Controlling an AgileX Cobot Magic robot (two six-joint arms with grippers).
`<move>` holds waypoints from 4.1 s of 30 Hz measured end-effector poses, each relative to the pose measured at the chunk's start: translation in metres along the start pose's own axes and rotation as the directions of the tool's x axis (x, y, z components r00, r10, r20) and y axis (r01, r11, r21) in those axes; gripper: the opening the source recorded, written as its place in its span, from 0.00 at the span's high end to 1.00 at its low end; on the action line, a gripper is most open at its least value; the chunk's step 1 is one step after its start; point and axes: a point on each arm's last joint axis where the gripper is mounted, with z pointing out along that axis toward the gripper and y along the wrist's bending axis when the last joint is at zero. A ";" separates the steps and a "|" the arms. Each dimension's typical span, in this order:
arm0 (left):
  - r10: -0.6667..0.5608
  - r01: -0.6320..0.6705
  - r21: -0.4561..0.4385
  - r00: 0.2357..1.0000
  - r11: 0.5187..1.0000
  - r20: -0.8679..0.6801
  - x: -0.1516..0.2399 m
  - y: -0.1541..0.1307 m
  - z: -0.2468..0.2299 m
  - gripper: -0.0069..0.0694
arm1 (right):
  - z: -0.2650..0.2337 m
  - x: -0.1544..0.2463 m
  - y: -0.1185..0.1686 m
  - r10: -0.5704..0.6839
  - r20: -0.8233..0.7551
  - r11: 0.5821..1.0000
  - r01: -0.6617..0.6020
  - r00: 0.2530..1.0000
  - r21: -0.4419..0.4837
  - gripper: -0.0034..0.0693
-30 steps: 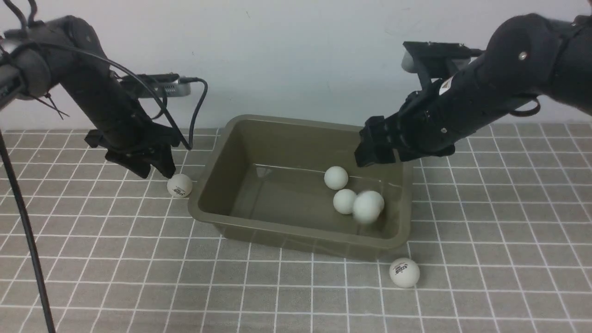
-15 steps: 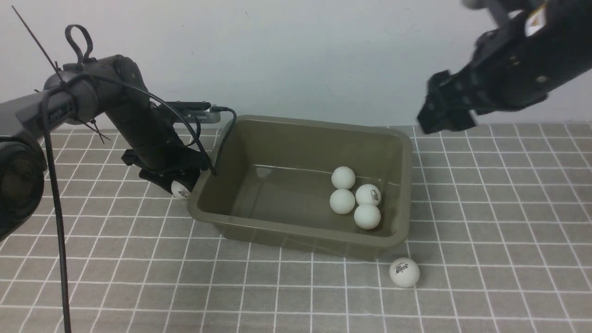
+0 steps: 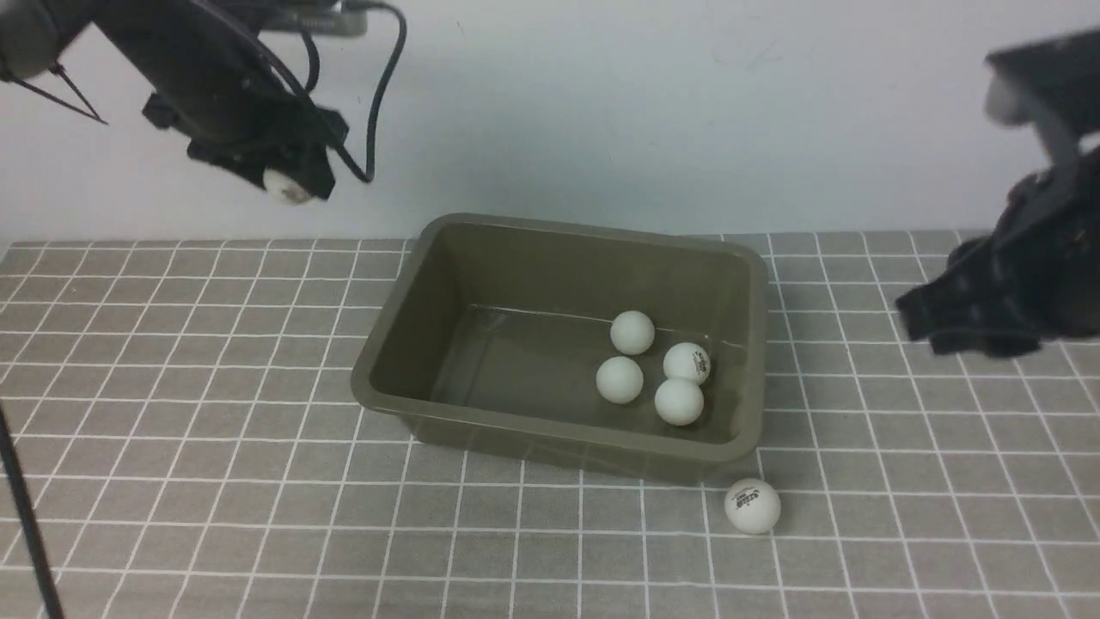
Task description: Put the table tennis balls into the box on the grey coffee tablecloth.
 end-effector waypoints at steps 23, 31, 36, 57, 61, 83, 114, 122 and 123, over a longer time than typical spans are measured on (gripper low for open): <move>0.181 -0.178 0.034 0.973 0.983 -0.141 0.006 -0.097 0.063 0.28 | 0.193 0.047 0.032 0.083 -0.175 0.982 -0.110 0.981 -0.151 0.13; 0.172 -0.169 -0.046 0.981 0.985 0.089 0.001 -0.094 -0.058 0.89 | 0.186 0.050 0.032 0.033 -0.213 0.985 -0.068 0.976 -0.161 0.45; 0.152 -0.134 -0.089 0.958 0.987 0.245 0.016 -0.087 -0.141 0.92 | 0.120 0.045 0.032 -0.002 -0.184 0.976 -0.038 0.983 -0.216 0.45; 0.054 -0.054 -0.008 0.958 0.999 0.283 0.241 -0.091 -0.171 0.92 | 0.099 -0.100 0.086 -0.089 0.034 0.936 0.095 0.995 -0.339 0.18; 0.056 -0.056 -0.010 0.951 0.998 0.303 0.268 -0.091 -0.171 0.92 | 0.097 -0.110 0.088 -0.131 0.006 0.934 0.125 0.991 -0.336 0.06; 0.058 -0.050 -0.029 0.858 0.998 0.510 0.260 -0.091 -0.185 0.92 | -0.165 0.128 -0.020 0.052 0.878 0.971 0.183 0.476 -0.157 0.97; 0.013 -0.030 0.001 0.473 1.000 0.881 0.344 -0.096 -0.230 0.92 | -0.111 0.215 -0.036 -0.072 0.995 0.972 0.231 0.075 0.053 0.97; 0.080 0.064 -0.132 0.515 0.989 0.853 0.348 -0.087 -0.195 0.92 | -0.111 0.215 -0.036 -0.073 0.995 0.971 0.231 0.074 0.054 0.97; 0.090 -0.012 -0.098 0.520 0.995 0.850 0.350 -0.086 -0.190 0.92 | -0.111 0.215 -0.036 -0.073 0.995 0.971 0.231 0.074 0.054 0.97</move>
